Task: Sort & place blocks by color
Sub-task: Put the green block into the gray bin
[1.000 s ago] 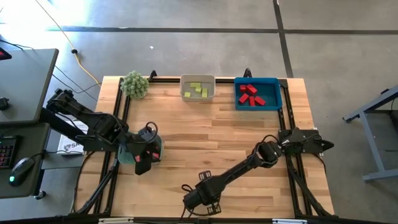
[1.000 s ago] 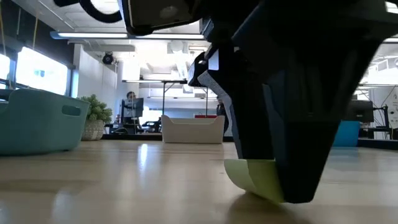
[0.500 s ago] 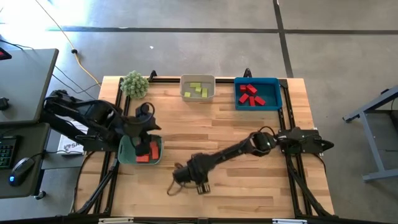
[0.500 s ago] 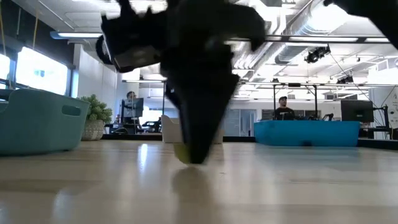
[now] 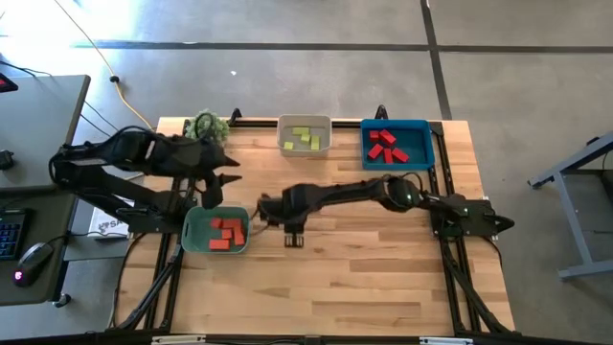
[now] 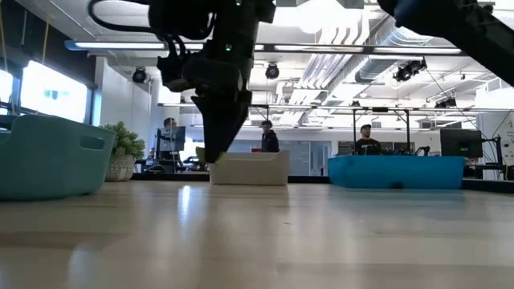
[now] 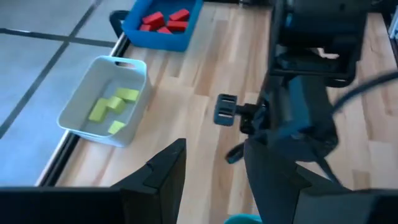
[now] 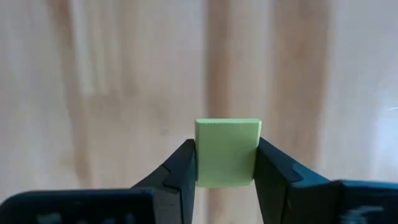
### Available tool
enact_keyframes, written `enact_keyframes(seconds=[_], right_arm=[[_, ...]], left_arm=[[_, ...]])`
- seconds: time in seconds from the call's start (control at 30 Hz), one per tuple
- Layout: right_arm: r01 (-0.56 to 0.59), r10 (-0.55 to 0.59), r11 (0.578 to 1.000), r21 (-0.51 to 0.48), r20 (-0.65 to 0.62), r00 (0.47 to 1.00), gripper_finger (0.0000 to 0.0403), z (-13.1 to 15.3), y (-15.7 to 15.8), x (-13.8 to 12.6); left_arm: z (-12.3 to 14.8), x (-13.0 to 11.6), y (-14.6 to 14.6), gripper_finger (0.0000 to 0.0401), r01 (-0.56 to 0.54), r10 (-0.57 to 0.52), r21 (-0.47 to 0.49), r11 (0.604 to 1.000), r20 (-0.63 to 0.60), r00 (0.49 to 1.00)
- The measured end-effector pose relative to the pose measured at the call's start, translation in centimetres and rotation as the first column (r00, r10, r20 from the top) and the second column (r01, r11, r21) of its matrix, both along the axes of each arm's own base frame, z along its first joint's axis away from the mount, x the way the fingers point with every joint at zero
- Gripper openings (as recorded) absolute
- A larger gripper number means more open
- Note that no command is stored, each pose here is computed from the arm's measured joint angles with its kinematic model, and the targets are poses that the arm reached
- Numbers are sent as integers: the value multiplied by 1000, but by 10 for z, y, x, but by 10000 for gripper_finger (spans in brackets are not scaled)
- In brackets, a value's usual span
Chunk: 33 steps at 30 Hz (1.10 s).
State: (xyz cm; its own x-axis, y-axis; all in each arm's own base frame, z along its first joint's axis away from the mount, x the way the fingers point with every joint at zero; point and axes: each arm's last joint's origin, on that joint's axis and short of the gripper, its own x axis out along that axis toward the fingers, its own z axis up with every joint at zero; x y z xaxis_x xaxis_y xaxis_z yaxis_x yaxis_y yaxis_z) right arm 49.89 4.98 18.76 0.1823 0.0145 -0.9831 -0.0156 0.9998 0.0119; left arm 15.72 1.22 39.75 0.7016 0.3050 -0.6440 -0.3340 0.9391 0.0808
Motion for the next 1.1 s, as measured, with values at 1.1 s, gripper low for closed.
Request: enact_keyframes(seconds=[1.1], right_arm=[[284,-249,956,-72,316,916,97,59,-310,-65]], left_arm=[[15,0,86,152,-353,333,-6,936,348,876]])
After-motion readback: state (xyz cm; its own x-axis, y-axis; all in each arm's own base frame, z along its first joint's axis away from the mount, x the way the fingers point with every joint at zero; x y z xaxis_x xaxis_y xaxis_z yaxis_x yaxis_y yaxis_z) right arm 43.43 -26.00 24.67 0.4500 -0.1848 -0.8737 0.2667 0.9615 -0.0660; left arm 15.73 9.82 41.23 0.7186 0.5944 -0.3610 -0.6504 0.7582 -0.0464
